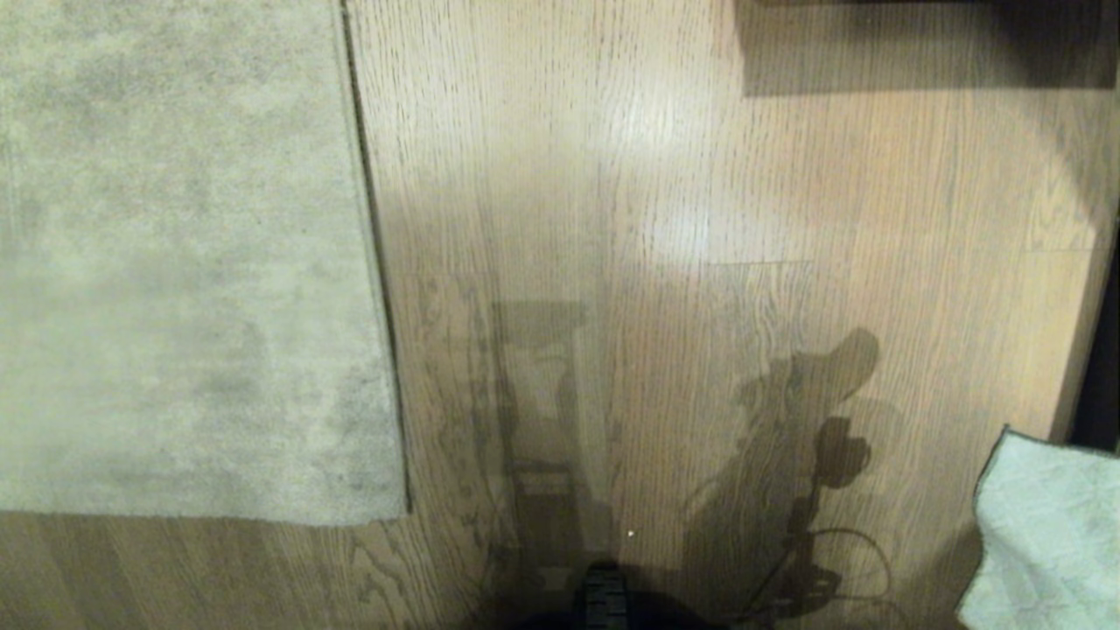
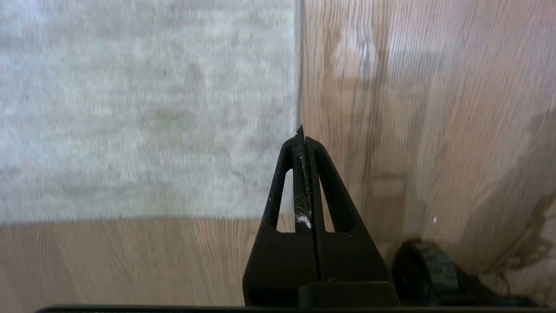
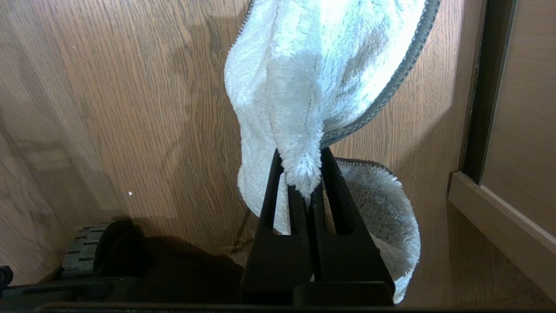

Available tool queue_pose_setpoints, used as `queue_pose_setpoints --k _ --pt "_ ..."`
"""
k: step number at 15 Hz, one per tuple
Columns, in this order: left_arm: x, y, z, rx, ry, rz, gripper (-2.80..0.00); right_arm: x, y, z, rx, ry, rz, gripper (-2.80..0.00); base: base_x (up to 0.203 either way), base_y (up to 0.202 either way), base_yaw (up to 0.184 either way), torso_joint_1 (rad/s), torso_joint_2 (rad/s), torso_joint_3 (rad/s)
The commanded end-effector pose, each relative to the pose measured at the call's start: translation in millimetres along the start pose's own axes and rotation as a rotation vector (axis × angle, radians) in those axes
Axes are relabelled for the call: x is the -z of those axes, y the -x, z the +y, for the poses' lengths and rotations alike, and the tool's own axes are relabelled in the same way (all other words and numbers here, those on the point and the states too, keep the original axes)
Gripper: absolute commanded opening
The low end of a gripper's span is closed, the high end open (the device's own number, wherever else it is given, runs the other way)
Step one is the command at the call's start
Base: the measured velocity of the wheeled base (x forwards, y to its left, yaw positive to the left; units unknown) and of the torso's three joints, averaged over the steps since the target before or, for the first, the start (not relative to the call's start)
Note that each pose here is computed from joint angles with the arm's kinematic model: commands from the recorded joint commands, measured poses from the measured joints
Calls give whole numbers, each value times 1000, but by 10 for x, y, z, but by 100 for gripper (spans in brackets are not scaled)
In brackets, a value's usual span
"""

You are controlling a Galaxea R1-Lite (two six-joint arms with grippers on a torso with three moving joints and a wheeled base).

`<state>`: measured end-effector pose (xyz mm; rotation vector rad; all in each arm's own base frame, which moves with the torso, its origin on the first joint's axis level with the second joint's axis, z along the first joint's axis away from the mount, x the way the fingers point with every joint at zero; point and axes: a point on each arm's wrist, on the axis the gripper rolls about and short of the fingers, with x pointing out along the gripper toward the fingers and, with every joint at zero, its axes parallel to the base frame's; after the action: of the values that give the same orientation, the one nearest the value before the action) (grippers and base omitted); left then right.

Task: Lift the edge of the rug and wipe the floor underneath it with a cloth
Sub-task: Lift up the carpet

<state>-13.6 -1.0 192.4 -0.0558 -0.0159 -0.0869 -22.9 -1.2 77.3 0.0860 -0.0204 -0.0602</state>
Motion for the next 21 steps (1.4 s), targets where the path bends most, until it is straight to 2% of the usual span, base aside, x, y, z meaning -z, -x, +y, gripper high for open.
queue_pose_setpoints --k 1,6,10,14,21 --pt "-92 -192 6 -1 2 41 -280 -1 -1 0 0 0 1 -280 0 0 0 0 0 0" --pt "-335 -578 15 0 2 51 -280 -1 -1 0 0 0 1 -280 0 0 0 0 0 0" --pt "-403 -748 11 16 3 73 -280 -1 -1 0 0 0 1 -280 0 0 0 0 0 0" --pt "-334 -944 -93 150 -2 168 -280 -1 -1 0 0 0 1 -280 0 0 0 0 0 0" --pt "-140 -1222 -301 307 -25 334 -280 -1 -1 0 0 0 1 -280 0 0 0 0 0 0"
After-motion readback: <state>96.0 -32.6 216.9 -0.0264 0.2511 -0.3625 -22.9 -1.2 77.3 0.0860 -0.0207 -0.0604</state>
